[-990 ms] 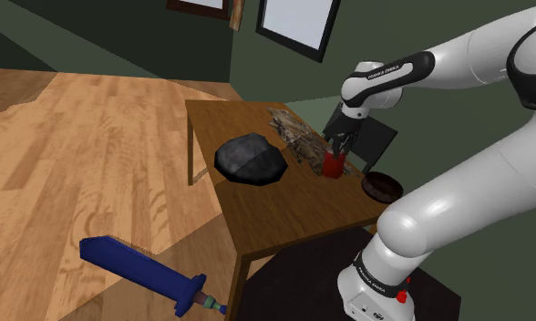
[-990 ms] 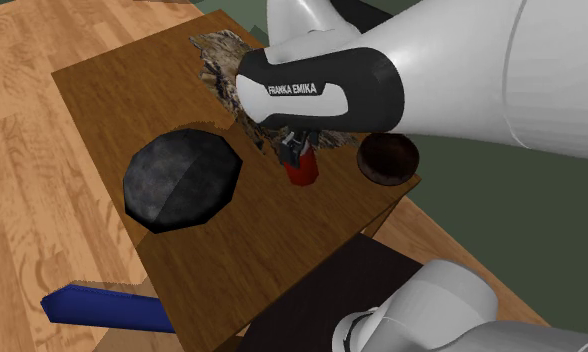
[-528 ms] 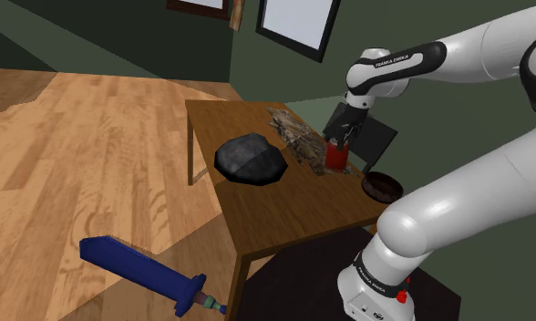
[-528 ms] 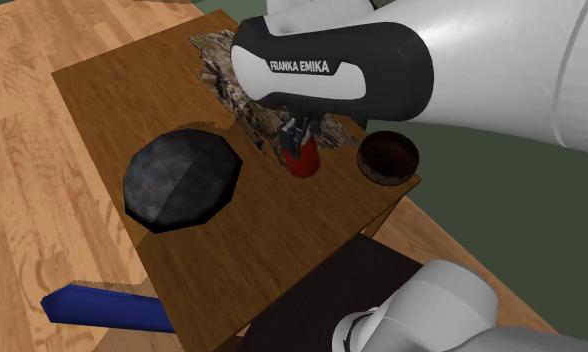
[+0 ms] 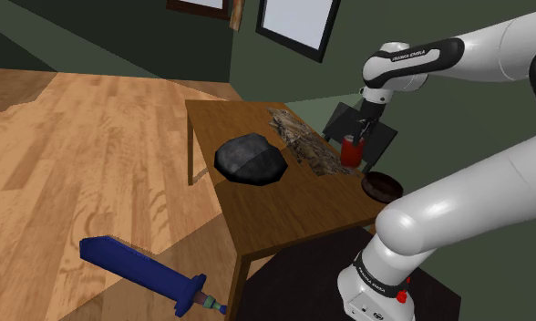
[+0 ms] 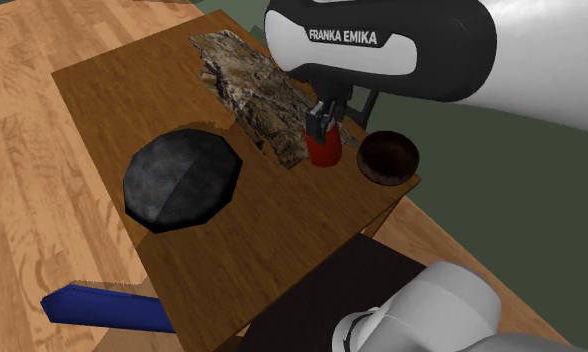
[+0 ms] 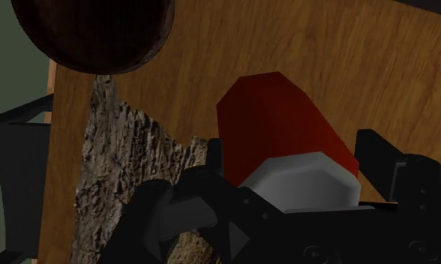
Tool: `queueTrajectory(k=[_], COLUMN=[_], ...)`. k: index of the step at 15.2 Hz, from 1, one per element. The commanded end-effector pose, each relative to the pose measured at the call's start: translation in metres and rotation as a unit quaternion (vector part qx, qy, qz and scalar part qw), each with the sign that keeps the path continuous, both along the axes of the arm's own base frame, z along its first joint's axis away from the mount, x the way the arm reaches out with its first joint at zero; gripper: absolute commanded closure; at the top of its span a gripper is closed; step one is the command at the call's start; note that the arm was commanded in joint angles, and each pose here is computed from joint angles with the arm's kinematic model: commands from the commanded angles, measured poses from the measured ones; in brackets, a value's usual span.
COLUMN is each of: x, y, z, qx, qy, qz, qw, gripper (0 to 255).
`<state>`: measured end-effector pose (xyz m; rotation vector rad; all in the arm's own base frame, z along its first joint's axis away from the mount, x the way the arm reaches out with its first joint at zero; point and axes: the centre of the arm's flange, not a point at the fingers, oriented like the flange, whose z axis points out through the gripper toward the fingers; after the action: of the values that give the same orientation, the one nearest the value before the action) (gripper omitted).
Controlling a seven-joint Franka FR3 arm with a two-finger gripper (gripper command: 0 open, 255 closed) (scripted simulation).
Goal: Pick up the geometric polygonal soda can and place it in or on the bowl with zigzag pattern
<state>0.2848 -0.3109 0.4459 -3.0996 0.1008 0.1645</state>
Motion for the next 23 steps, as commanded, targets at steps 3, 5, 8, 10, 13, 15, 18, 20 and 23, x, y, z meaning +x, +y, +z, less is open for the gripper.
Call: queueTrajectory(k=[3,5,8,10,13,15,18,20,23], x=[-0.038,-0.056,-0.084,-0.102,-0.130,-0.148,-0.158,-0.158,-0.158], y=[-0.035,-0.054,-0.082,-0.100,-0.128,-0.146,-0.156,-0.156,-0.156], z=[0.008,0.012,0.018,0.022,0.028,0.032,0.023,0.013,-0.003], qx=[0.000,0.000,0.000,0.000,0.000,0.000,0.000,0.000,0.000], qy=[0.000,0.000,0.000,0.000,0.000,0.000,0.000,0.000,0.000], qz=[0.001,0.001,0.001,0.001,0.001,0.001,0.001,0.001,0.001], qw=[1.0000,1.0000,1.0000,1.0000,1.0000,1.0000,1.0000,1.0000,1.0000], gripper=[255,255,255,255,255,255,255,255,255])
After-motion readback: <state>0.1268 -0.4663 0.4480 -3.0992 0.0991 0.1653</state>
